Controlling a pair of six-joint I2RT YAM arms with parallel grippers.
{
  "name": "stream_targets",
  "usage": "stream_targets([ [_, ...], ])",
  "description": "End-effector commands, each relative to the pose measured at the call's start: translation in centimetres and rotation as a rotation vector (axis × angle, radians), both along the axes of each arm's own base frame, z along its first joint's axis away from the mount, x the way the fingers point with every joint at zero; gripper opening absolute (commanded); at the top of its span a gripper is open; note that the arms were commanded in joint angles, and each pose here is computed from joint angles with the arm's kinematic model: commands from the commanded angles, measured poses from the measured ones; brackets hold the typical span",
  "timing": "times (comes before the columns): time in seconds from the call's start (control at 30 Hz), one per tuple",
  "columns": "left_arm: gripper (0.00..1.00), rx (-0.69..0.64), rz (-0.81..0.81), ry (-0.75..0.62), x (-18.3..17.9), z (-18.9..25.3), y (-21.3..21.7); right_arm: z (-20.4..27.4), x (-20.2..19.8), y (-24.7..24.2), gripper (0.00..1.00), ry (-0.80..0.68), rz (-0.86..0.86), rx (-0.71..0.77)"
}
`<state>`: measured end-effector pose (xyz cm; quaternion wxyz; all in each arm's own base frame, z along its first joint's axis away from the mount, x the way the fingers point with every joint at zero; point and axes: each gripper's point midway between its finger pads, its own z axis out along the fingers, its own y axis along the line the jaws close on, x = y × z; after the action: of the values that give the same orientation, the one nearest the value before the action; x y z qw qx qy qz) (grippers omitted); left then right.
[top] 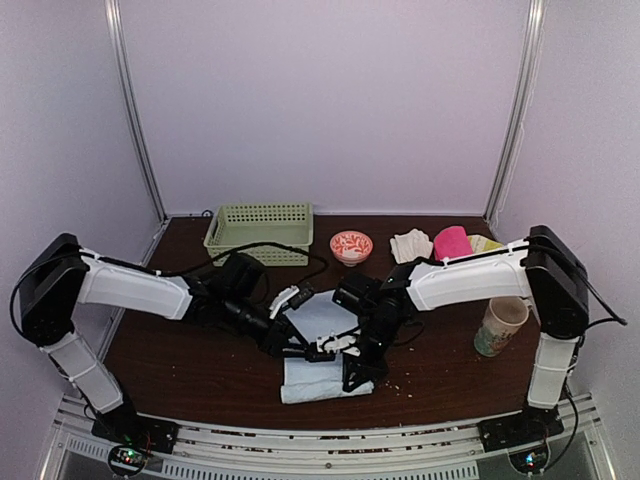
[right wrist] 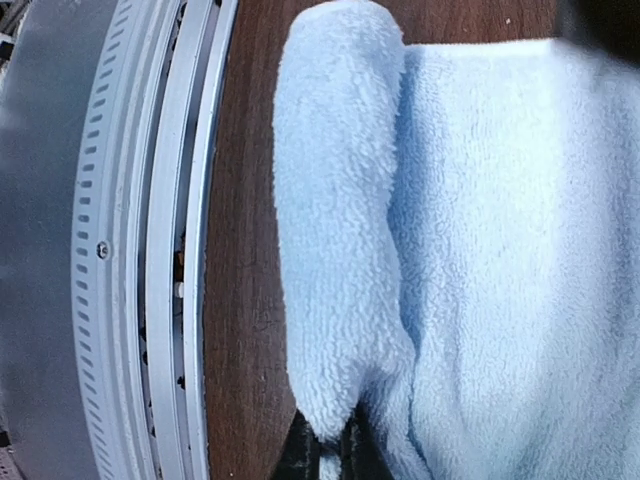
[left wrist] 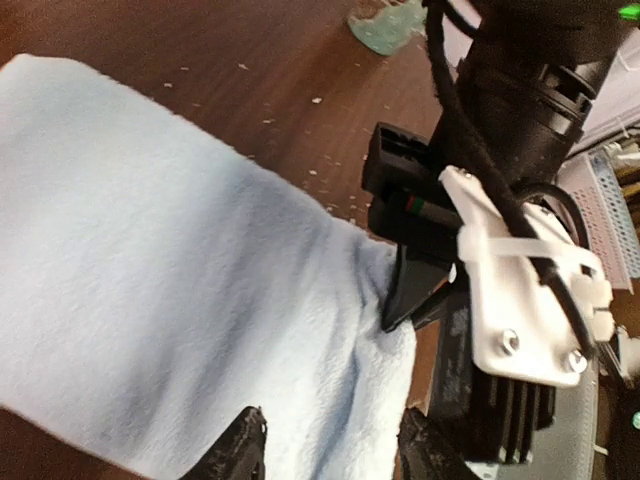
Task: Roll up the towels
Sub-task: Roll the towel at the center of the board.
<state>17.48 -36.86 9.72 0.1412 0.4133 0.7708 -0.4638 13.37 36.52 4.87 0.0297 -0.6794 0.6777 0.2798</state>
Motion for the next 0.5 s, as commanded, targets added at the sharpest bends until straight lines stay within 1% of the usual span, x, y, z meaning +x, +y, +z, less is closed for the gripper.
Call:
stream_targets([
  [0.0, 0.47, -0.016, 0.173, -0.201, 2.4, 1.7, 1.5, -1.3, 0.1, -1.1, 0.00, 0.249, -0.076, -0.097],
  [0.1, 0.46, -0.023, 0.233, -0.398, 2.4, 3.7, 2.4, -1.7, 1.1, -1.2, 0.00, 0.345, -0.117, -0.118],
  [0.2, 0.46, -0.003, 0.222, -0.597, 0.9, 4.8, 2.5, -2.1, 2.1, -1.4, 0.00, 0.394, -0.155, -0.142],
  [0.23, 0.45, 0.020, 0.218, -0.661, 0.7, 4.9, 2.6, -2.5, 2.5, -1.4, 0.00, 0.401, -0.176, -0.150],
  [0.3, 0.43, 0.112, 0.202, -0.773, 0.0, 3.9, 2.7, -3.0, 3.2, -1.5, 0.00, 0.421, -0.210, -0.167],
  [0.33, 0.42, 0.149, 0.189, -0.800, -0.3, 3.2, 2.7, -3.2, 3.4, -1.5, 0.00, 0.433, -0.216, -0.174],
  [0.47, 0.42, 0.181, 0.061, -0.793, -2.3, 1.3, 0.9, -3.9, 3.7, -1.6, 0.00, 0.458, -0.216, -0.197],
])
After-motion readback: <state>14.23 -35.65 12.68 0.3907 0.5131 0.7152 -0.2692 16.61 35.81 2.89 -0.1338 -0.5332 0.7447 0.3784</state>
